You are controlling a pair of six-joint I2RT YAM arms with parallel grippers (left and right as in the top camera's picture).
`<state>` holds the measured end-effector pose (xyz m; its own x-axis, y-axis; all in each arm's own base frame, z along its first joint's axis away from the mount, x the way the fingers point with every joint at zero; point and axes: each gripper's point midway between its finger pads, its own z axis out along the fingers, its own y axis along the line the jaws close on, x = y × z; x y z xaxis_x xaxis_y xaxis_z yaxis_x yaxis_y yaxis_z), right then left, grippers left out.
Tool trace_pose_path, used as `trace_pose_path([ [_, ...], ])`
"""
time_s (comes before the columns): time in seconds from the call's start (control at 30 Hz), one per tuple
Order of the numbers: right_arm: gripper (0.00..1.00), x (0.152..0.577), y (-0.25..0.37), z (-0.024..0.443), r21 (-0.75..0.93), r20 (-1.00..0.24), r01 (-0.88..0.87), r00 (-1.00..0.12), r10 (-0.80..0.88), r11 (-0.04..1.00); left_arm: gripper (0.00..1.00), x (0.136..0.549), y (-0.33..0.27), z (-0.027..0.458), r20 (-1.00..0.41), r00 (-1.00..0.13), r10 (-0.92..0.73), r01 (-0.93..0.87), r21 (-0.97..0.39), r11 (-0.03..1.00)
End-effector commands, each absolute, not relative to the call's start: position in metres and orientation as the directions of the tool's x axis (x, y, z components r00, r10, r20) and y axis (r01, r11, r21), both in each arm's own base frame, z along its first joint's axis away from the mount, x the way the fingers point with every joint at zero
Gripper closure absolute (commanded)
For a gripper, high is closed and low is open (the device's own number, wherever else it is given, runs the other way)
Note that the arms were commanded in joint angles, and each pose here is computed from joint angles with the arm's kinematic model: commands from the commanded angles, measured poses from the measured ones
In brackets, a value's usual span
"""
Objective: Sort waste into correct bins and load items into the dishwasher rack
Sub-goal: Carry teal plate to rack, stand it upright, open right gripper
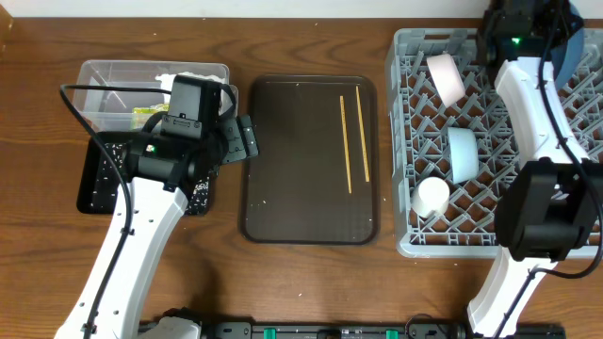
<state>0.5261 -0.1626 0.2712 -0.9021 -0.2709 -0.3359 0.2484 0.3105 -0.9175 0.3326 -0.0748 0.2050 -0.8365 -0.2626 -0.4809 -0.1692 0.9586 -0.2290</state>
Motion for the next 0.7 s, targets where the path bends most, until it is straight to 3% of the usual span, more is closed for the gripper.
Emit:
trace_pose_path([
  [0.0, 0.99, 0.530, -0.152, 0.267, -0.925, -0.317, 0.229, -0.905, -0.283, 0.303, 0.12, 0.334, -0.073, 0.206, -0.487, -0.834, -0.260, -0.168, -0.223, 0.960],
  [0.23, 0.98, 0.530, -0.134, 0.246, -0.941, -0.229, 0.128, -0.922, -0.313, 0.312, 0.12, 0.334, -0.073, 0.206, -0.487, -0.834, -0.260, -0.168, -0.223, 0.960],
  [0.43, 0.76, 0.529, -0.117, 0.213, -0.932, -0.115, -0.028, -0.923, -0.367, 0.362, 0.12, 0.334, -0.073, 0.206, -0.487, -0.834, -0.260, -0.168, -0.223, 0.960],
  [0.53, 0.73, 0.528, -0.112, 0.199, -0.900, -0.161, -0.015, -0.918, -0.363, 0.436, 0.12, 0.334, -0.073, 0.206, -0.487, -0.834, -0.260, -0.168, -0.223, 0.960],
  [0.67, 0.70, 0.528, -0.112, 0.200, -0.888, -0.221, 0.047, -0.916, -0.334, 0.458, 0.12, 0.334, -0.073, 0.206, -0.487, -0.834, -0.260, -0.168, -0.223, 0.960],
])
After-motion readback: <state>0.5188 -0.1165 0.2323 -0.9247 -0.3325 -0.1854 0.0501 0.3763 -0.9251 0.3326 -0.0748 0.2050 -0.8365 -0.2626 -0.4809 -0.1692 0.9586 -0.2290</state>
